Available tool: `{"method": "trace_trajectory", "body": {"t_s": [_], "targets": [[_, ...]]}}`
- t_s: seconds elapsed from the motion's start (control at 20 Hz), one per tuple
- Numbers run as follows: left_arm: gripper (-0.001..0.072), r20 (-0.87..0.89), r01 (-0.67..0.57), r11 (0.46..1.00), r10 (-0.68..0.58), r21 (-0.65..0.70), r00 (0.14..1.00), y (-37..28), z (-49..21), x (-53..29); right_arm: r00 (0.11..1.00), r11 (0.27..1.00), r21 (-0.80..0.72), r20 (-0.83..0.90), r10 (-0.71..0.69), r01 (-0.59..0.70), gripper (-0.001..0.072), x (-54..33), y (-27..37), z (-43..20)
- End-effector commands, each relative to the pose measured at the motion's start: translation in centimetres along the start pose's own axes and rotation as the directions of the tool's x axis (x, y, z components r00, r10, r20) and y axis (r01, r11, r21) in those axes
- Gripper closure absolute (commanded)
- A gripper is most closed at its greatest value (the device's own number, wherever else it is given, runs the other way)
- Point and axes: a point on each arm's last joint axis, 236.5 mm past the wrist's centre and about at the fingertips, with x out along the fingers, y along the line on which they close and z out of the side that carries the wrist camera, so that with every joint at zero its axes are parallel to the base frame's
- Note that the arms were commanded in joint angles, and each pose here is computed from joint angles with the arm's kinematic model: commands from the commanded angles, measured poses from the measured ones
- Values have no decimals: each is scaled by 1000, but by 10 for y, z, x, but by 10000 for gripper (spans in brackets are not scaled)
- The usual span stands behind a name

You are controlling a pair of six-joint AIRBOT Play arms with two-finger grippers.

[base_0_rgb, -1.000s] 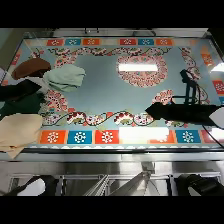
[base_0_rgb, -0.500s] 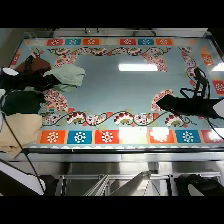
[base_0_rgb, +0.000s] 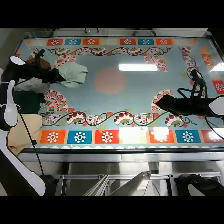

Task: Fold the shirts.

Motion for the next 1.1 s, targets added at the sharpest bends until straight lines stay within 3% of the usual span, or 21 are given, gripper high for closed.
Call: {"method": "trace_trajectory", "body": {"t_s": [0.0, 0.1, 0.15, 0.2, 0.35, 0.5, 0.55, 0.6, 0.65, 0.7, 0.9, 0.95, 1.05], "targets": [[687, -13, 322, 944, -321, 70, 947, -109, 0, -41, 1000, 1000, -21, 1, -1, 1, 277, 0, -1, 0], [687, -48, 603, 788, -603, 122, 797, -205, -13, -81, 1000, 999, -53, 8, -1, 2, 277, 0, -1, 2], [687, -110, 715, 685, -707, 138, 699, -248, -29, -102, 1000, 998, -58, 7, -4, 4, 277, 0, -1, 2], [688, -180, 773, 618, -752, 145, 634, -278, -48, -114, 1000, 997, -71, 7, -3, 4, 277, 0, -1, 2], [689, -347, 826, 551, -756, 122, 555, -336, -103, -112, 1000, 993, -118, 6, -3, 4, 277, 0, -1, 2], [686, -424, 844, 526, -744, 104, 516, -379, -139, -101, 1000, 993, -121, -14, -6, 4, 277, 0, -2, -3], [605, -452, 851, 517, -740, 93, 499, -389, -150, -97, 1000, 992, -127, -26, -7, 4, 276, 0, -2, -6], [311, -470, 854, 513, -736, 83, 488, -395, -157, -93, 999, 989, -147, -45, -9, 2, 275, 0, -2, -10], [34, -488, 843, 533, -718, 74, 497, -395, -164, -85, 997, 987, -162, -70, -12, 1, 273, 0, -3, -16], [-7, -502, 811, 582, -684, 63, 529, -390, -169, -75, 995, 986, -169, -100, -24, 7, 267, -1, -6, -23], [-8, -524, 596, 798, -469, 94, 711, -325, -170, -41, 967, 974, -218, -227, -112, 62, 258, -7, -27, -54], [-7, -531, 519, 849, -396, 98, 749, -300, -170, -37, 961, 974, -219, -249, -118, 63, 217, -8, -28, -59], [-7, -547, 381, 922, -287, 63, 786, -253, -179, -30, 957, 978, -202, -268, -111, 57, 205, -4, -31, -67]]}}
